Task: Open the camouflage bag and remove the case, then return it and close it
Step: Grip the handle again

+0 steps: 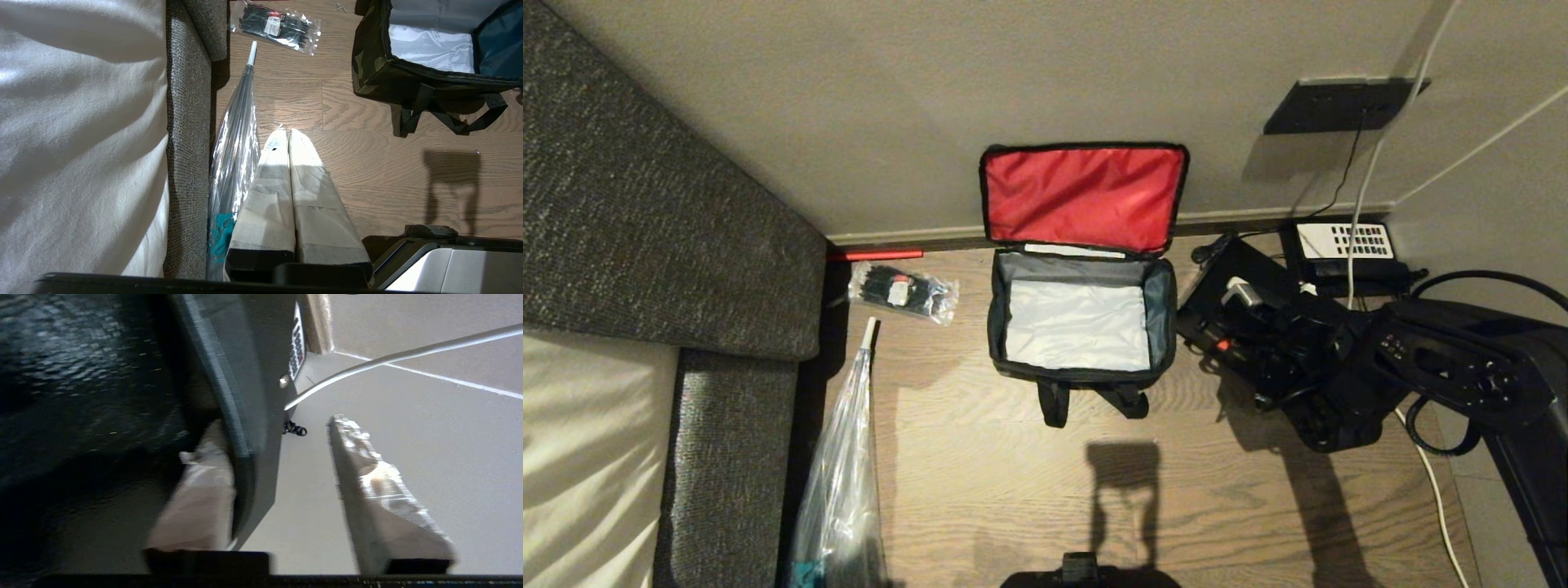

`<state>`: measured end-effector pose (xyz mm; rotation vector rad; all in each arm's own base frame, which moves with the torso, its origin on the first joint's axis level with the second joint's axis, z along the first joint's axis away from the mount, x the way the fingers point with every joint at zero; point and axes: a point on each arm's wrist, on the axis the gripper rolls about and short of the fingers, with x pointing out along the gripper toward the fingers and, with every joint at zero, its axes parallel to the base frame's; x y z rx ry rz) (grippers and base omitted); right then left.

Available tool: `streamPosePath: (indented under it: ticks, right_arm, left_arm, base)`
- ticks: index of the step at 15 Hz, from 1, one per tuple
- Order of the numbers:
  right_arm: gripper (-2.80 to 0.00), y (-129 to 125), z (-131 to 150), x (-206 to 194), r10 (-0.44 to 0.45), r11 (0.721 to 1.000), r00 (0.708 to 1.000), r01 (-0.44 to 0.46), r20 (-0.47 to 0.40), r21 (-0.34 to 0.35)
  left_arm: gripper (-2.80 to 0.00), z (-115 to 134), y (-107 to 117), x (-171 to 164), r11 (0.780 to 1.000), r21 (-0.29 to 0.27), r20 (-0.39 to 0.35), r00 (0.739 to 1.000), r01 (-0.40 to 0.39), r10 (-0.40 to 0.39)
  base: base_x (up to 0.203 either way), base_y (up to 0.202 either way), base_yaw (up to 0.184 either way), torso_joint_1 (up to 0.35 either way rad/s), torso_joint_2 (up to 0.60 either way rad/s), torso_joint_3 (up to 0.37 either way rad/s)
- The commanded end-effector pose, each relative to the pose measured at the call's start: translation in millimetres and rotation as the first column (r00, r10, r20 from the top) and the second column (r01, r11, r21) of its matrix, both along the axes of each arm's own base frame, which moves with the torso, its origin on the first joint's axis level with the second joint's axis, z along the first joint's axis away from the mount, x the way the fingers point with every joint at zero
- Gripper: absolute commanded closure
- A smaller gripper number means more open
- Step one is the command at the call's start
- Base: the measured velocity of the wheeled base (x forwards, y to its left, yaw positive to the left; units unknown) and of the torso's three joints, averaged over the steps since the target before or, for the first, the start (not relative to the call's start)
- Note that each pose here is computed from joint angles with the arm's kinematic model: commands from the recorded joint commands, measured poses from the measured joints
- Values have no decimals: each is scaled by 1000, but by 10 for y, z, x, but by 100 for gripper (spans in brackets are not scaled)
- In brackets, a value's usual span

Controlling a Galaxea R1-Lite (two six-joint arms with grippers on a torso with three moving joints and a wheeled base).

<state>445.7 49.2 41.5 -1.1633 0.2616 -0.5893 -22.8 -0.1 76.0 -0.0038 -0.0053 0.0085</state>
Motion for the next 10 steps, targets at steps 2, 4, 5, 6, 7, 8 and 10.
streamPosePath:
  ticks: [2, 4, 5, 6, 7, 8, 10]
  right_arm:
    - [0, 1, 6, -6, -8, 1000, 1000, 8, 4, -5]
    - [0, 0, 44, -11, -6, 1000, 1000, 6, 11, -4]
    - [0, 0, 60, -14, -6, 1000, 1000, 6, 15, -3]
    - [0, -2, 100, -32, -6, 1000, 1000, 6, 18, -3]
    - [0, -1, 169, -58, -4, 1000, 1000, 4, 25, -3]
    - [0, -3, 257, -82, -3, 1000, 999, 3, 33, -6]
    - [0, -12, 440, -149, -2, 1000, 999, 2, 47, -15]
  left_arm:
    - [0, -3, 0, 1, 1000, -1, -1, 1000, -1, 1]
    - [0, -3, 0, 1, 1000, -1, -1, 1000, -1, 1]
    - [0, -3, 0, 1, 1000, -1, -1, 1000, -1, 1]
    - [0, -3, 0, 1, 1000, -1, -1, 1000, -1, 1]
    - [0, -3, 0, 1, 1000, -1, -1, 1000, -1, 1]
    - [0, -3, 0, 1, 1000, -1, -1, 1000, -1, 1]
    - [0, -3, 0, 1, 1000, -1, -1, 1000, -1, 1]
  base:
    - [0, 0, 0, 0, 0, 0]
    - [0, 0, 0, 0, 0, 0]
    - [0, 0, 0, 0, 0, 0]
    - [0, 0, 0, 0, 0, 0]
    - [0, 0, 0, 0, 0, 0]
    - [0, 0, 0, 0, 0, 0]
    - [0, 0, 0, 0, 0, 0]
